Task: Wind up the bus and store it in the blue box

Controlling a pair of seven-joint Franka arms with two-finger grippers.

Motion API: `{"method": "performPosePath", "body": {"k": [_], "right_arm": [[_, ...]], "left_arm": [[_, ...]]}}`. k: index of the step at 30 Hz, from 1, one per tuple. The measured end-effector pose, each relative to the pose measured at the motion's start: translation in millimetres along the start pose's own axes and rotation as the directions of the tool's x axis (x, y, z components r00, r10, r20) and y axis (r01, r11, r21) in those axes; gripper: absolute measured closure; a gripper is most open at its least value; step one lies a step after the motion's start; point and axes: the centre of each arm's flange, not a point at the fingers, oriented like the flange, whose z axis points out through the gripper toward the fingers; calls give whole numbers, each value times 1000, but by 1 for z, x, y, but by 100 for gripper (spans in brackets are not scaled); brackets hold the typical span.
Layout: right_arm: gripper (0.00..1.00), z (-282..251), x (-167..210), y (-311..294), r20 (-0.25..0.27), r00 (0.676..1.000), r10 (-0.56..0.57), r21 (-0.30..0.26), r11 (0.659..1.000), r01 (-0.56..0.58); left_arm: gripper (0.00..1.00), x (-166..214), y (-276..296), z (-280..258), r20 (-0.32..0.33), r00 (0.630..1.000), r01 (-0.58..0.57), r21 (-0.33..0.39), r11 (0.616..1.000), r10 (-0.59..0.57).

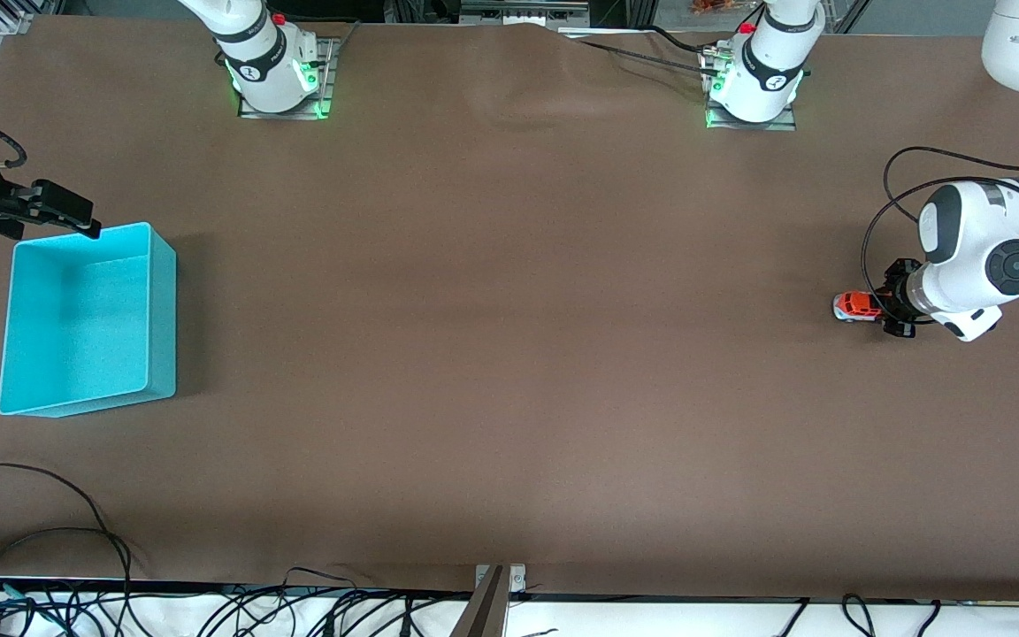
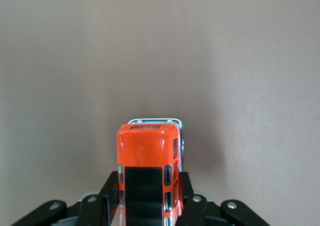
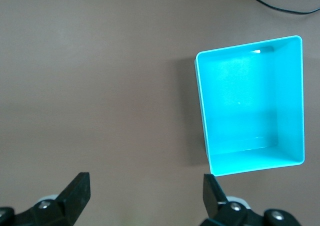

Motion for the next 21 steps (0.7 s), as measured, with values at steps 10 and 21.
{"method": "performPosePath", "body": {"k": [10, 21], "right_arm": [[0, 0, 0, 0, 0, 1000, 0, 0, 1000, 0], [0, 0, 0, 0, 0, 1000, 0, 0, 1000, 0]], "left_arm": [[49, 9, -2, 2, -8, 1000, 3, -4, 1000, -3], [49, 8, -2, 3, -8, 1000, 1, -5, 1000, -1]]}}
